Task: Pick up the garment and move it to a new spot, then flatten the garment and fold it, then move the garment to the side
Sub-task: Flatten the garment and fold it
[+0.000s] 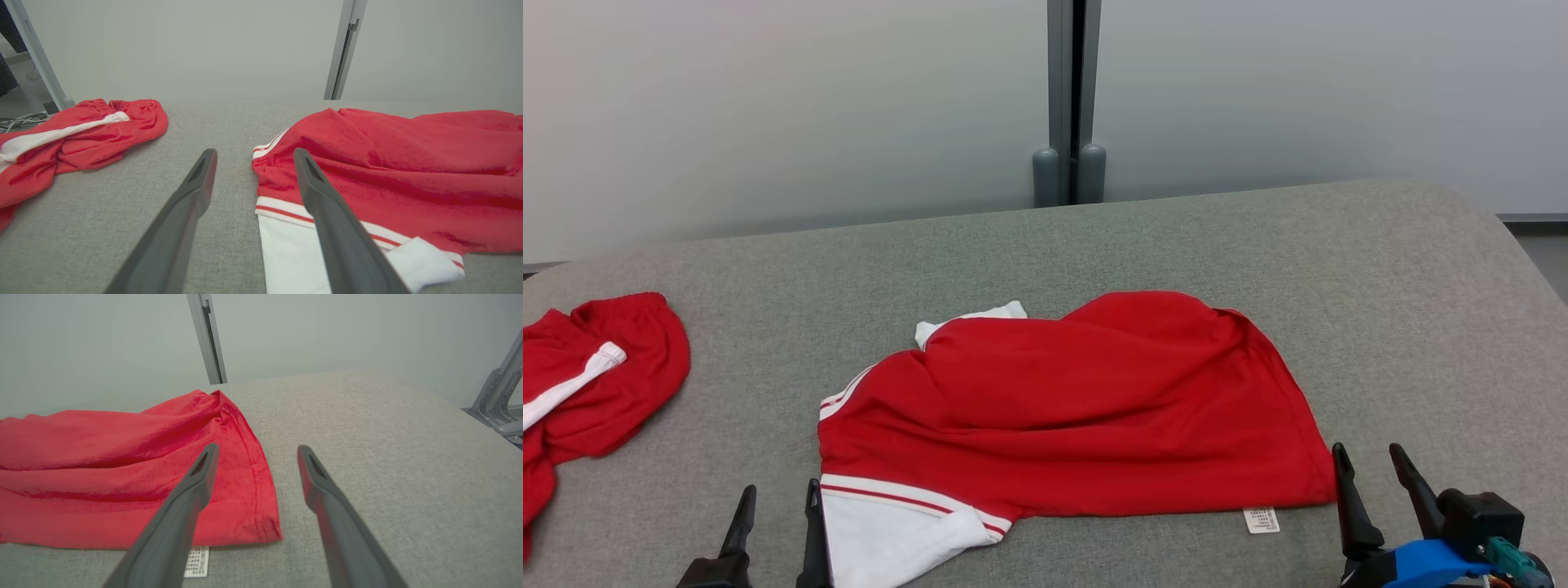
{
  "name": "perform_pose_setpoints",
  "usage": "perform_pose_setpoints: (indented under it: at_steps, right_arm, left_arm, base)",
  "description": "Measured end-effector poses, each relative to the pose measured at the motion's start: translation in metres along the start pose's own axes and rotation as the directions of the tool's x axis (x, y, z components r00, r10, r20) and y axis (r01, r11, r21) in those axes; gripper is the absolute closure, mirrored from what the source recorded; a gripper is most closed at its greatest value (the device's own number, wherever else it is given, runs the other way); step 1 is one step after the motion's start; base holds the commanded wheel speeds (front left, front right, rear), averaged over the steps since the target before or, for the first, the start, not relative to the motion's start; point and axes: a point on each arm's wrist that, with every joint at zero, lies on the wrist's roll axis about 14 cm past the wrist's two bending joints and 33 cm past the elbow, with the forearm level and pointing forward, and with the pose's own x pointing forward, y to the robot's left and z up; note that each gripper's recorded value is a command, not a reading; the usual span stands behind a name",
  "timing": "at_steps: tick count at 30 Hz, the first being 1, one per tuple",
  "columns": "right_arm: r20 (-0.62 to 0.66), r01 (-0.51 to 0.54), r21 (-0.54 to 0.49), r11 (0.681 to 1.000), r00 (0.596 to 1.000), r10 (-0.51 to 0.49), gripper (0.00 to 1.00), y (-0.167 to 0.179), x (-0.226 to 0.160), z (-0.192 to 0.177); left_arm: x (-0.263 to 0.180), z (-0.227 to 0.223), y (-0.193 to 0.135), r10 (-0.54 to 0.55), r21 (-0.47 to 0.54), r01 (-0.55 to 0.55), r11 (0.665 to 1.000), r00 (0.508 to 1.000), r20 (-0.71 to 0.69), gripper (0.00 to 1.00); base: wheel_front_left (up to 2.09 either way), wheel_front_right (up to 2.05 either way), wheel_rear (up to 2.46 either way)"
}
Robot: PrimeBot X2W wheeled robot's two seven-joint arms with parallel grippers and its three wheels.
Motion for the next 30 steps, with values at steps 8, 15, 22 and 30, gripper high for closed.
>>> perform_pose_setpoints:
  at_steps: [8,15,22,30]
  right_arm:
    - [-0.123,0.026,-0.018,0.999,0.992,-0.028,0.0,-0.012,0.009,-0.033]
    - [-0.21,0.038,-0.007,0.999,0.977,-0.038,0.0,-0.013,0.006,-0.058]
    - [-0.245,0.038,0.012,0.999,0.969,-0.034,0.0,-0.01,0.007,-0.068]
    - [-0.286,0.03,0.023,0.999,0.958,-0.022,0.0,-0.004,0.006,-0.079]
  left_arm:
    - [0.003,-0.048,-0.007,-0.026,-0.023,0.022,0.999,0.986,-0.165,0.0]
    - [-0.007,-0.078,-0.016,-0.061,-0.034,0.054,0.998,0.962,-0.265,0.0]
    - [-0.02,-0.096,-0.018,-0.067,-0.052,0.054,0.997,0.945,-0.321,0.0]
    - [-0.028,-0.103,-0.021,-0.075,-0.064,0.057,0.996,0.937,-0.341,0.0]
  base:
    - [0.0,0.0,0.0]
    - [0.0,0.0,0.0]
    - [0.0,0.0,0.0]
    - [0.0,0.0,0.0]
